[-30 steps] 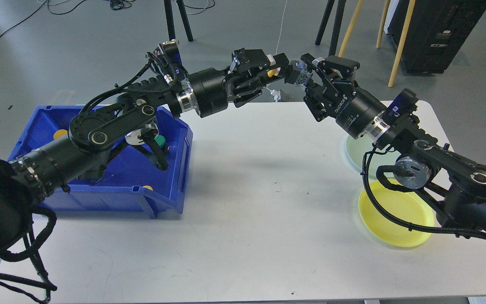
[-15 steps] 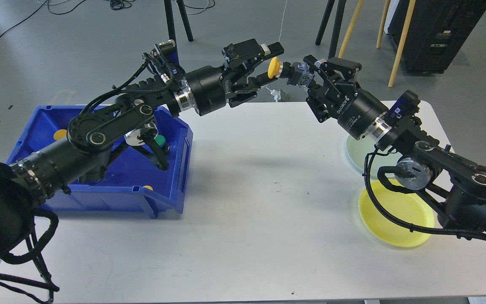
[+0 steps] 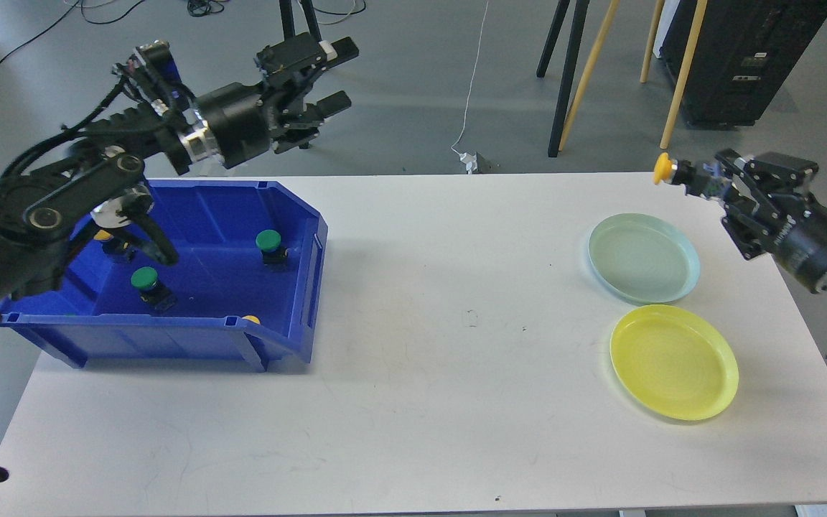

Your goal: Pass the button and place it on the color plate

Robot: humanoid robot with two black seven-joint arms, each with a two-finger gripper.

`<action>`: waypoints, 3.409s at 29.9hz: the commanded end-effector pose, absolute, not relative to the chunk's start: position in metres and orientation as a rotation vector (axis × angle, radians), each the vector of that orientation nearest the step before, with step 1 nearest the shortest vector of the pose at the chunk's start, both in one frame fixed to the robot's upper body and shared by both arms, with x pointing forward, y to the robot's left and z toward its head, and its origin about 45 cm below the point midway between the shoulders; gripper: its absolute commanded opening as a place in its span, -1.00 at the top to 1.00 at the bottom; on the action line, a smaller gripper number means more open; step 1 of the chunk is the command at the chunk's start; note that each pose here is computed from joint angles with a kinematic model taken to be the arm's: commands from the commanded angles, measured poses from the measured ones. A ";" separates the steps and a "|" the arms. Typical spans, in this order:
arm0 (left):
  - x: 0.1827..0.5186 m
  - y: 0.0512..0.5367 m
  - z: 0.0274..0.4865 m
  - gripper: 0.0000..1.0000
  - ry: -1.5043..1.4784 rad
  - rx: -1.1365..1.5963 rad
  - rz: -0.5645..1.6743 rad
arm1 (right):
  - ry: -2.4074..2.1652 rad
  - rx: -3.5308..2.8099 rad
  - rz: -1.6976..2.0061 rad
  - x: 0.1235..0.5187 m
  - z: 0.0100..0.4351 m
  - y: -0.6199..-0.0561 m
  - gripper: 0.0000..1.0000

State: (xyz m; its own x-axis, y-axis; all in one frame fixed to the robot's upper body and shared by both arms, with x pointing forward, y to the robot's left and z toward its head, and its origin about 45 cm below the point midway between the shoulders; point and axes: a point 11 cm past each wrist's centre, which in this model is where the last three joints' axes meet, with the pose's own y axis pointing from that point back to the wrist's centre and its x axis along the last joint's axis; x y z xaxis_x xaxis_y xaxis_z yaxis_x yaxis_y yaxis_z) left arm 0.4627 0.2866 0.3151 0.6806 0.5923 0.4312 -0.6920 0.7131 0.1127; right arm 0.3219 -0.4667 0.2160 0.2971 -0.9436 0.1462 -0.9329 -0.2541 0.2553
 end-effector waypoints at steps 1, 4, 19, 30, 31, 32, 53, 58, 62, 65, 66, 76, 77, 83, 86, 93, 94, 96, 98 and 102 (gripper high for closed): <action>0.458 0.340 0.331 -0.92 -0.591 0.580 0.695 | -1.576 2.093 -0.023 0.281 0.199 -0.505 0.99; 0.452 0.354 0.326 -0.96 -0.783 0.890 0.527 | -1.515 2.000 0.038 0.268 0.185 -0.512 0.99; 0.415 0.394 0.222 -0.96 -0.838 1.446 -0.011 | -1.448 1.959 0.019 0.262 0.142 -0.487 -0.54; 0.409 0.418 0.190 -0.96 -0.733 1.531 -0.023 | -1.497 2.007 0.044 0.278 0.155 -0.479 -0.98; 0.408 0.416 0.187 -0.95 -0.732 1.527 -0.030 | -1.496 2.007 0.045 0.278 0.155 -0.479 -0.98; 0.407 0.414 0.184 -0.95 -0.727 1.526 -0.035 | -1.498 2.006 0.044 0.278 0.155 -0.479 -0.98; 0.402 0.419 0.155 -0.36 -0.650 1.559 -0.029 | -1.519 2.008 0.012 0.274 0.152 -0.480 -0.98; 0.402 0.419 0.155 0.18 -0.650 1.560 -0.030 | -1.552 2.009 -0.013 0.274 0.153 -0.481 -0.98; 0.403 0.420 0.155 0.89 -0.653 1.562 -0.031 | -1.554 2.007 -0.014 0.274 0.153 -0.482 -0.98; 0.405 0.420 0.159 0.91 -0.659 1.560 -0.022 | -1.556 2.008 -0.014 0.274 0.154 -0.482 -0.98; 0.408 0.417 0.163 0.92 -0.669 1.552 -0.013 | -1.558 2.009 -0.012 0.275 0.154 -0.482 -0.98; 0.464 0.368 0.290 0.91 -0.746 1.134 0.416 | -1.722 2.121 0.077 0.298 0.195 -0.481 -0.98; 0.464 0.355 0.306 0.91 -0.743 1.024 0.460 | -1.773 2.157 0.079 0.304 0.207 -0.480 -0.98; 0.469 0.268 0.371 0.92 -0.591 0.364 0.631 | -1.905 2.479 0.128 0.336 0.268 -0.441 -0.98; 0.468 0.223 0.354 0.92 -0.444 0.188 0.611 | -1.909 2.614 0.145 0.351 0.280 -0.410 -0.98; 0.454 0.119 0.327 0.93 -0.331 0.050 0.462 | -1.785 2.836 0.224 0.391 0.306 -0.339 -0.98; 0.454 0.111 0.319 0.93 -0.309 0.048 0.463 | -1.731 2.849 0.231 0.395 0.303 -0.325 -0.98; 0.456 0.100 0.307 0.94 -0.279 0.046 0.470 | -1.627 2.845 0.229 0.400 0.286 -0.304 -0.98; 0.455 0.089 0.302 0.94 -0.261 0.037 0.467 | -1.545 2.860 0.234 0.403 0.276 -0.281 -0.98; 0.453 0.079 0.302 0.94 -0.218 -0.005 0.468 | -1.517 2.895 0.245 0.407 0.276 -0.256 -0.98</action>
State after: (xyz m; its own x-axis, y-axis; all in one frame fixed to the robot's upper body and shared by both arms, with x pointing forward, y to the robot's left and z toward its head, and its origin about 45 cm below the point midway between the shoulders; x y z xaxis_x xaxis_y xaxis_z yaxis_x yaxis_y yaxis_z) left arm 0.4541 0.0849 0.3030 0.8645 0.4429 0.2375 -0.4472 0.8936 -0.0384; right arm 0.4038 -0.2733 0.2755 0.5470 -0.8344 0.0678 -0.8165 -0.5496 -0.1768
